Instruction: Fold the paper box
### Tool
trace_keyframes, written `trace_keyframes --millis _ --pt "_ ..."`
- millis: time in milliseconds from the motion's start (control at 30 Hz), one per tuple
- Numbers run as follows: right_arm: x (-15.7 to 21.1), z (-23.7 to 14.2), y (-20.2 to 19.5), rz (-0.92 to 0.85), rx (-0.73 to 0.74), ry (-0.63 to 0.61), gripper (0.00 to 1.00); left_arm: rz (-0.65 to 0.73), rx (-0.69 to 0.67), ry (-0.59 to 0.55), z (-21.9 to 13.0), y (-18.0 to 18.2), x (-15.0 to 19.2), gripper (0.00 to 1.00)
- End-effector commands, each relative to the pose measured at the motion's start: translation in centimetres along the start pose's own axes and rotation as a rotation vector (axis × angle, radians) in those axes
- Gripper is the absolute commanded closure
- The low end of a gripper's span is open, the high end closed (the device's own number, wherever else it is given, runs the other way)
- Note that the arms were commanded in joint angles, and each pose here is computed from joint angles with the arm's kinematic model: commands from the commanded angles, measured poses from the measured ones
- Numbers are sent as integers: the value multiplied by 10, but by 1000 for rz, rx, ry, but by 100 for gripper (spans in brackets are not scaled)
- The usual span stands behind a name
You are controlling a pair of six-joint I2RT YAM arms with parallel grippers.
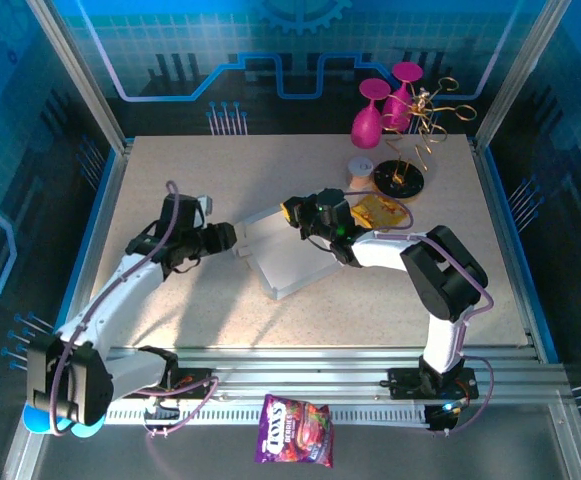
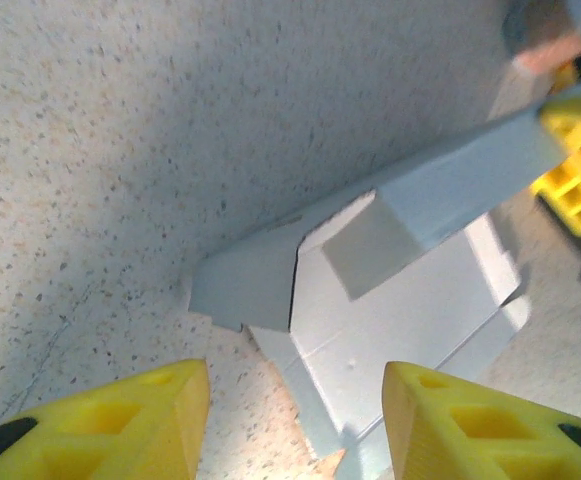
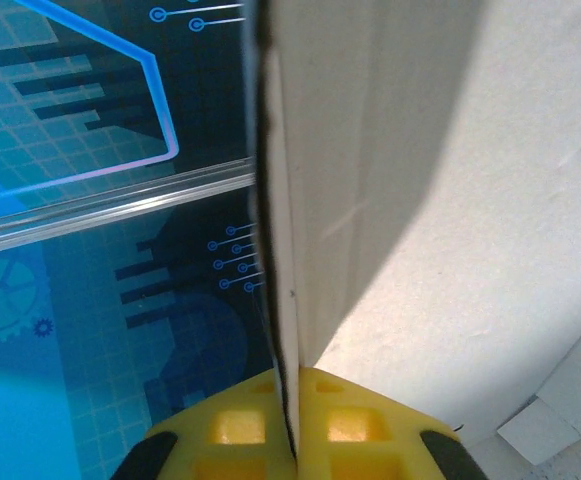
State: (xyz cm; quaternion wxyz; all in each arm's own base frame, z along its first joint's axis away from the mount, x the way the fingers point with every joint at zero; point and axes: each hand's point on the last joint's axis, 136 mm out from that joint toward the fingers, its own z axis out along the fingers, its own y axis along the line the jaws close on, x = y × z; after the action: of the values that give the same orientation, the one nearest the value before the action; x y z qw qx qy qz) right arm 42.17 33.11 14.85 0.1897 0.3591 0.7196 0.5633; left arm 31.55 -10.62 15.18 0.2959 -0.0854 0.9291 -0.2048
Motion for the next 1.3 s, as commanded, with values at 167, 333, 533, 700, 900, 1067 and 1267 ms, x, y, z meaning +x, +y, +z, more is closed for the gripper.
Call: trace_keyframes --millis 167,333,533,700,900,1067,1267 --pt "4 7 -4 16 5 20 100 82 -184 62 30 28 17 51" --pt "4 8 -3 15 -3 20 100 58 -181 52 40 21 10 59" --pt "3 11 -4 21 -10 20 100 0 -130 40 53 9 12 80" --pt "3 11 -6 16 -18 19 100 -85 12 25 59 -15 12 90" --pt "2 13 -15 -11 -29 33 100 -104 91 70 51 -25 23 75" --pt "0 11 -21 -53 -20 48 100 -164 93 22 4 -12 17 50" --pt "1 7 -25 -91 -36 72 100 -256 86 0 -24 15 15 50"
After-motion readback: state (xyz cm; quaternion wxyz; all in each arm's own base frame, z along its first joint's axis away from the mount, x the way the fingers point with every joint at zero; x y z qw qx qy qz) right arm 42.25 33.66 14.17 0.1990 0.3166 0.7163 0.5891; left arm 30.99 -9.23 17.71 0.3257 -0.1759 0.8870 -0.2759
